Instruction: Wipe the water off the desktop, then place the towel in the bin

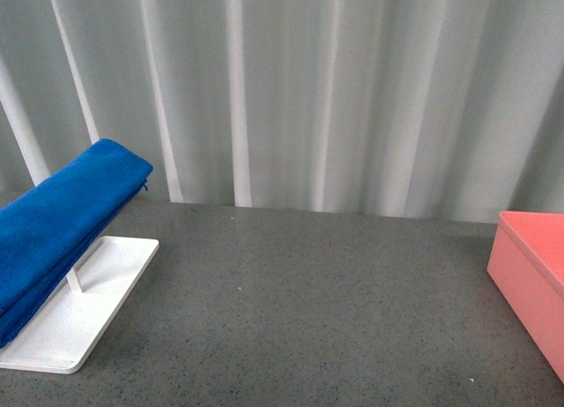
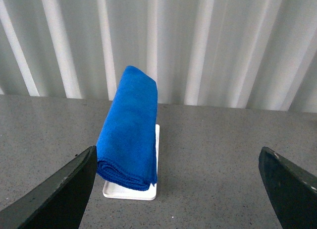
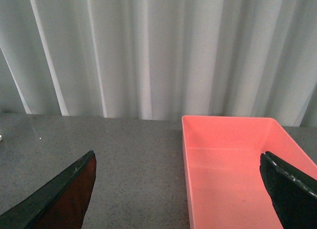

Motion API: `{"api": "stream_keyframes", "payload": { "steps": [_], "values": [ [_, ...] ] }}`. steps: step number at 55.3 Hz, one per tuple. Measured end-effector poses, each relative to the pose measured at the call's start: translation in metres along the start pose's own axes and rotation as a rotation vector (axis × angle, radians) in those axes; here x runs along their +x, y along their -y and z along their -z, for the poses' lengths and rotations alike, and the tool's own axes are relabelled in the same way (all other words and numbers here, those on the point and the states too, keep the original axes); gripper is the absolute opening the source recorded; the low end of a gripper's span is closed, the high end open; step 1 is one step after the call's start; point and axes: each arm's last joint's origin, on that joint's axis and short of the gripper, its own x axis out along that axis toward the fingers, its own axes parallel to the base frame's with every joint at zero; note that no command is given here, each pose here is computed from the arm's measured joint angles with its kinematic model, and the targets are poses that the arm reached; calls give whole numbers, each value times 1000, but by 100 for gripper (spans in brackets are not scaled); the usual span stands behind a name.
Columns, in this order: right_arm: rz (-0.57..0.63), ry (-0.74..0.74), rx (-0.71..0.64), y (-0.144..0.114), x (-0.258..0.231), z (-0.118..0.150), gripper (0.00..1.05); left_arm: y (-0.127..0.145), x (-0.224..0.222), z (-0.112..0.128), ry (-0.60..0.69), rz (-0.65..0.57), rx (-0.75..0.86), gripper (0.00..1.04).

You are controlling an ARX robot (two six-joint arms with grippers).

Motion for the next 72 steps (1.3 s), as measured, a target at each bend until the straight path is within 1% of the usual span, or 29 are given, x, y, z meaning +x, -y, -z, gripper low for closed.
{"api": "stream_keyframes", "payload": {
  "steps": [1,3,4,6,7,10,13,16,20,21,25,28,36,39,45,53,62,72],
  "values": [
    [0,0,0,0,0,0,98,0,0,0,-34,13,4,98],
    [1,0,0,0,0,0,98,-1,2,-1,-221,59,4,98],
    [0,0,0,0,0,0,98,-2,3,-2,-269,60,3,98],
    [-3,0,0,0,0,0,98,-4,11,-5,-421,63,4,98],
    [-3,1,0,0,0,0,98,-5,16,-8,-462,61,4,98],
    [-1,0,0,0,0,0,98,-8,35,-18,-512,68,7,98],
    [-1,0,0,0,0,0,98,-10,54,-29,-513,82,16,98],
    [-1,0,0,0,0,0,98,-13,97,-55,-499,101,37,98],
    [-1,0,0,0,0,0,98,-15,139,-72,-528,104,48,98],
    [-1,0,0,0,0,0,98,-15,145,-74,-533,104,53,98],
    [-1,0,0,0,0,0,98,-13,195,-83,-589,115,93,98],
    [-1,0,0,0,0,0,98,-10,240,-85,-657,118,152,98],
    [-1,0,0,0,0,0,98,-12,302,-91,-734,92,196,98],
    [-1,0,0,0,0,0,98,-15,317,-94,-761,89,209,98],
    [-1,0,0,0,0,0,98,-24,349,-100,-815,35,230,98],
    [-1,0,0,0,0,0,98,-39,385,-104,-879,-21,221,98],
    [-1,0,0,0,0,0,98,-46,414,-105,-862,-57,210,98],
    [-1,0,0,0,0,0,98,-41,428,-93,-847,-74,216,98]
  ]
}}
